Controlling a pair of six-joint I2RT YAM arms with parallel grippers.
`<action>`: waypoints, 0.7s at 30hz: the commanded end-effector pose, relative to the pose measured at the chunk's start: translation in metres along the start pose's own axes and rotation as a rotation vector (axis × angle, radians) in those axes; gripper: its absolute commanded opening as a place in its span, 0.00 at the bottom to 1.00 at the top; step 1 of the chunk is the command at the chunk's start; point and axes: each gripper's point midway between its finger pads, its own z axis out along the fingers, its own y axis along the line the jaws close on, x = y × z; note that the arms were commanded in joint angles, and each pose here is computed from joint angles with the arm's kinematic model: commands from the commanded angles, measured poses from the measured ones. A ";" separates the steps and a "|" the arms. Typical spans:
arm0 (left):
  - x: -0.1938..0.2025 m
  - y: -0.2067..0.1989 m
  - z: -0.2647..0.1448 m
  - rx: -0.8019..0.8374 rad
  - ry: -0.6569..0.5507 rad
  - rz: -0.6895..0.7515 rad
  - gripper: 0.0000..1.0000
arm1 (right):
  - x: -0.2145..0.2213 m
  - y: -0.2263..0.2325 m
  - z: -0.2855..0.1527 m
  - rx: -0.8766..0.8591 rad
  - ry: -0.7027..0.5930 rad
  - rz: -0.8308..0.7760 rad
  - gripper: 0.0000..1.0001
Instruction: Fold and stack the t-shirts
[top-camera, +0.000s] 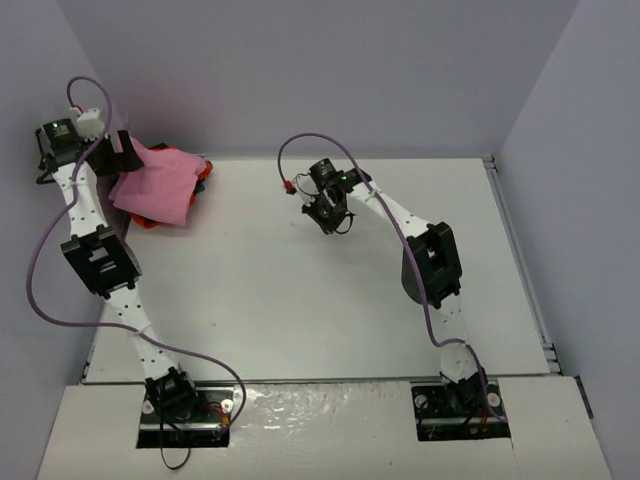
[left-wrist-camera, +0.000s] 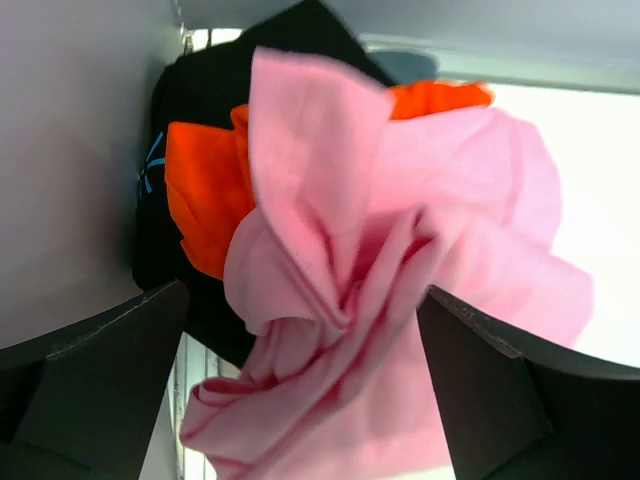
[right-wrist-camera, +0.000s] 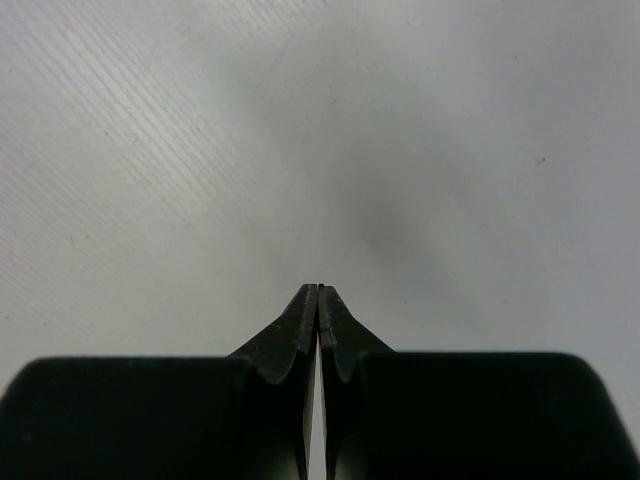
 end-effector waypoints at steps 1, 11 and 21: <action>-0.138 -0.041 -0.138 -0.017 -0.394 0.144 0.97 | -0.024 -0.031 -0.039 0.139 -0.066 -0.011 0.00; -0.169 -0.097 -0.228 -0.007 -0.525 0.178 0.97 | -0.013 -0.118 -0.141 0.412 -0.210 0.127 0.14; -0.122 -0.187 -0.230 0.276 -0.385 0.143 0.97 | 0.044 -0.138 -0.249 0.597 -0.356 0.143 0.61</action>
